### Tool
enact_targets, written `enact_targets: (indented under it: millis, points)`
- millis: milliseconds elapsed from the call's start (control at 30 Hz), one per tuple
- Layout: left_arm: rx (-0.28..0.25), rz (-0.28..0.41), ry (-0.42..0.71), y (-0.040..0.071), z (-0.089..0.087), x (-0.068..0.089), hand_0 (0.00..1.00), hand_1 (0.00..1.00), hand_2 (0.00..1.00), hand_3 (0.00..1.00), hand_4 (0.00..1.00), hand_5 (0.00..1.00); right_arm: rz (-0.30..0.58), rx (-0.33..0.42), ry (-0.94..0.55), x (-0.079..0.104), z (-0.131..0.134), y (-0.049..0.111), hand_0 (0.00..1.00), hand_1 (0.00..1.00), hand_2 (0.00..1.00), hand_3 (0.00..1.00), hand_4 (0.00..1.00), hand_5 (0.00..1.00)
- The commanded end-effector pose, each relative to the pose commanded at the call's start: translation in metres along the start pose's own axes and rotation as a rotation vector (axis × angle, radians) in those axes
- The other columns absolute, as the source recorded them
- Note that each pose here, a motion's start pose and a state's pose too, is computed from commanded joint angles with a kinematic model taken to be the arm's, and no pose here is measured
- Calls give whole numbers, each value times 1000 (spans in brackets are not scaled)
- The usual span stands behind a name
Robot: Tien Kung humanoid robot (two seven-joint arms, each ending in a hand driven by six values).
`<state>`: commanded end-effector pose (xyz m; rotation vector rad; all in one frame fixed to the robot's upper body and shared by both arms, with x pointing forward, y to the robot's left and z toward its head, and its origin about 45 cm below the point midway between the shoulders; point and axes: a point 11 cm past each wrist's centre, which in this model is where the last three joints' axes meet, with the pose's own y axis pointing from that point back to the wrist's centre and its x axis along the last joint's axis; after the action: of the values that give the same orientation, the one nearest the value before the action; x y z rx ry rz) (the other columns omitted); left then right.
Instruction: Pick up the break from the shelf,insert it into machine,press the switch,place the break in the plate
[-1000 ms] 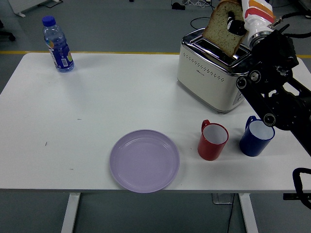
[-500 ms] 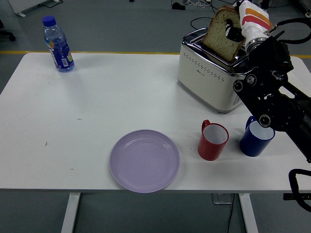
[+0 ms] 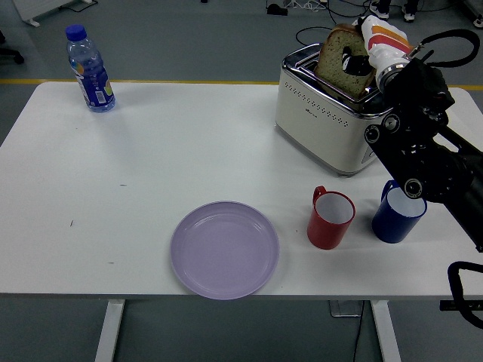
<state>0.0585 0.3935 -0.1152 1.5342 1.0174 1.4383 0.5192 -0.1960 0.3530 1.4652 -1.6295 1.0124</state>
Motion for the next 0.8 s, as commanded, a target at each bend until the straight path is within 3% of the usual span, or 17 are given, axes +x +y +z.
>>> enact_targets:
  millis: [133, 167, 500, 733, 767, 800]
  points:
    - [-1, 0, 0, 0, 0, 0, 418, 479, 510, 582, 376, 998, 6, 9, -11, 1, -1, 0, 773, 737, 834, 813, 667, 171]
    - [-1, 0, 0, 0, 0, 0, 418, 479, 510, 581, 373, 998, 6, 10, -12, 1, -1, 0, 797, 764, 891, 857, 702, 193]
    - [6, -1, 1, 0, -3, -1, 418, 479, 510, 581, 373, 998, 29, 11, -21, 4, 7, 2, 803, 771, 896, 864, 717, 205]
    - [14, -3, -1, -1, -8, -2, 418, 479, 511, 580, 372, 998, 124, 11, -63, 25, 29, 12, 801, 768, 892, 856, 708, 205]
    - [15, -3, -2, -1, -9, -2, 418, 480, 511, 581, 372, 998, 140, 11, -72, 28, 32, 14, 749, 699, 823, 840, 687, 215]
    - [15, -3, -2, -1, -9, -2, 418, 480, 511, 581, 372, 998, 146, 13, -76, 30, 33, 15, 749, 699, 823, 840, 687, 215]
